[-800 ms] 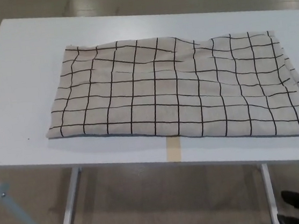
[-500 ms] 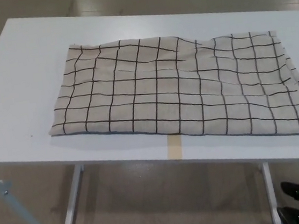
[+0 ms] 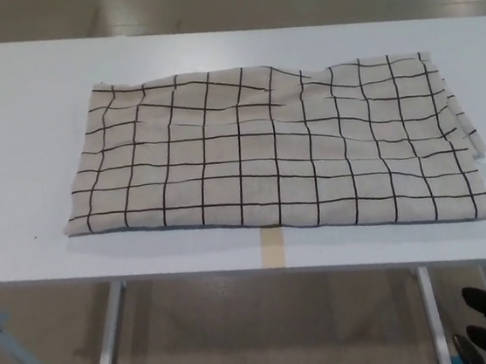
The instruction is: Use the left hand to fold a white towel with checkered patterns in half.
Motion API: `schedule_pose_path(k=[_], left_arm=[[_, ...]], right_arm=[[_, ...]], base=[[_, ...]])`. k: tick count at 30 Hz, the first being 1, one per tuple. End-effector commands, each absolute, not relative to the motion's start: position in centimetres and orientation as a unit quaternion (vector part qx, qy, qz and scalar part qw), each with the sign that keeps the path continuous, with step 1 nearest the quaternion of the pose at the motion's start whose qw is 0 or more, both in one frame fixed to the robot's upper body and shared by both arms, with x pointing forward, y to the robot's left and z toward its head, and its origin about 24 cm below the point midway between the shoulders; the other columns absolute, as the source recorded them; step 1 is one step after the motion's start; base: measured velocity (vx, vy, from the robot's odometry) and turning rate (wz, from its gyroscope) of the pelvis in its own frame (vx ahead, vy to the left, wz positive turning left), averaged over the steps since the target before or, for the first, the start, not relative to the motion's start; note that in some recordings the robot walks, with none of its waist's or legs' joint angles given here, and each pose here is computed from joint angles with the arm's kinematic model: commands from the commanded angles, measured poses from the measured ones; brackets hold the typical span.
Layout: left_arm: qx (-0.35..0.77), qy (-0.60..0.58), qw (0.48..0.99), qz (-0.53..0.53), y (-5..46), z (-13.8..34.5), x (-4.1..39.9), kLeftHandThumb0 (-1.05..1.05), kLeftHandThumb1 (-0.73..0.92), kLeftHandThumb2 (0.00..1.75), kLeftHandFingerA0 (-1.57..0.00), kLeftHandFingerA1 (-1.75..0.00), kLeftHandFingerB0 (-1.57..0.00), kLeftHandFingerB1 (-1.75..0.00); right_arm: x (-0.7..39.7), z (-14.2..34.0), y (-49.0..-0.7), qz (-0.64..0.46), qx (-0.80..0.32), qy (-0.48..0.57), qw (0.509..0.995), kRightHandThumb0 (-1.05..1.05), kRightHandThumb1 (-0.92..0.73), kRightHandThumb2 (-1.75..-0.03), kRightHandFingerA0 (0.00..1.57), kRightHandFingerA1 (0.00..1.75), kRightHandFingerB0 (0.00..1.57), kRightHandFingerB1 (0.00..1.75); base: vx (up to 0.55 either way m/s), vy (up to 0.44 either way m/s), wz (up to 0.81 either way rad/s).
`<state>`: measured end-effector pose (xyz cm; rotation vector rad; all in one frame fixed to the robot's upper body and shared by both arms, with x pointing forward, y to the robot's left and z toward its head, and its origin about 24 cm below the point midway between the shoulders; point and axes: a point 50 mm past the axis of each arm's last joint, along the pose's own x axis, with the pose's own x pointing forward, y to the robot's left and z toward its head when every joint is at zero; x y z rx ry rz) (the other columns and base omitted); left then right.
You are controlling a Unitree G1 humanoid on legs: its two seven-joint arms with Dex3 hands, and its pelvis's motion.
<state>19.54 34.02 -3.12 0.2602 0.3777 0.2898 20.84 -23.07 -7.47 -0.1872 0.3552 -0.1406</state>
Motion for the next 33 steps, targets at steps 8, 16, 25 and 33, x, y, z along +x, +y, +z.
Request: schedule_pose_path(k=[8,16,25,33], left_arm=[[0.171,0.094,0.98,0.049,31.8,-0.9,17.9,-0.54,0.35,0.68,0.0,-0.12,0.0,-0.08],[0.258,0.005,0.966,0.005,29.6,2.1,15.3,-0.51,0.34,0.69,0.0,-0.24,-0.02,-0.22],[0.393,-0.257,0.883,0.017,26.4,9.0,14.5,-0.58,0.37,0.7,0.0,-0.16,0.0,-0.11],[0.48,-0.333,0.811,0.031,25.5,12.0,18.4,-0.58,0.38,0.73,0.0,-0.22,0.0,-0.12]], right_arm=[[20.5,-7.4,-23.5,-0.085,-0.092,0.163,0.979,-0.57,-0.52,-0.85,0.27,0.48,0.28,0.48],[20.7,-7.4,-23.3,-0.083,-0.088,0.163,0.979,-0.58,-0.52,-0.85,0.29,0.49,0.27,0.47],[20.5,-7.6,-23.3,-0.085,-0.087,0.168,0.978,-0.55,-0.51,-0.86,0.32,0.51,0.26,0.48],[19.6,-8.0,-23.3,-0.084,-0.085,0.176,0.977,-0.48,-0.69,-0.61,0.37,0.36,0.35,0.35]], base=[[0.0,0.0,0.0],[0.0,0.0,0.0],[0.0,0.0,0.0],[0.0,0.0,0.0]])
